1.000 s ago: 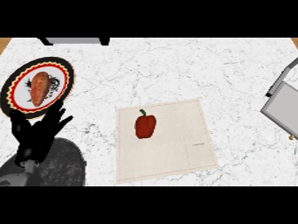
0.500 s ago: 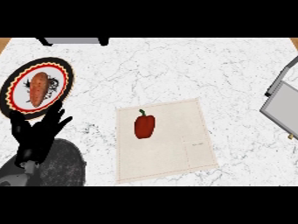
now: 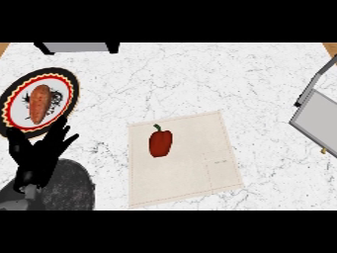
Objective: Pick the squash from the placemat and place it in the tiered shelf
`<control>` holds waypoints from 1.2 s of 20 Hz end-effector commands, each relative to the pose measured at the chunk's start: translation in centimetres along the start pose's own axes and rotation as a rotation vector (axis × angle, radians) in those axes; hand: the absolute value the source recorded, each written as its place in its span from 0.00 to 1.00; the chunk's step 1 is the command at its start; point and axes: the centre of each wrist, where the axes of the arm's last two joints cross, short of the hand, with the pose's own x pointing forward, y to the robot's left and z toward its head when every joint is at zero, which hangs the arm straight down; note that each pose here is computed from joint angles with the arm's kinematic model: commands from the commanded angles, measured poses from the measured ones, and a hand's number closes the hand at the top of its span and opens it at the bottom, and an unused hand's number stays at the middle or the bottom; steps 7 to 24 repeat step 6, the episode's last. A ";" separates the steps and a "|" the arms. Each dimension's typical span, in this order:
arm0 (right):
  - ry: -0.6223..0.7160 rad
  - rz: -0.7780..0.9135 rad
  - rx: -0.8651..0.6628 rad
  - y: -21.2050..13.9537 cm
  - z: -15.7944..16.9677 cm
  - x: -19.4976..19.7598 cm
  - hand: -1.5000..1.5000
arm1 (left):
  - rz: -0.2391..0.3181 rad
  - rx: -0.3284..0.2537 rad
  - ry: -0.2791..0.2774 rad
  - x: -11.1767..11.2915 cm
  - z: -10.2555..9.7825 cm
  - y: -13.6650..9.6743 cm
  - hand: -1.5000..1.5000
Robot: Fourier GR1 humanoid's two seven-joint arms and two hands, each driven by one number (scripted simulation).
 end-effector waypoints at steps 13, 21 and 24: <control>0.000 -0.041 0.048 -9.3 -2.3 -2.0 0.00 | 0.012 0.008 0.076 -1.6 -0.3 0.9 0.50; 0.000 -0.041 0.048 -9.3 -2.3 -2.0 0.00 | 0.012 0.008 0.076 -1.6 -0.3 0.9 0.50; 0.000 -0.041 0.048 -9.3 -2.3 -2.0 0.00 | 0.012 0.008 0.076 -1.6 -0.3 0.9 0.50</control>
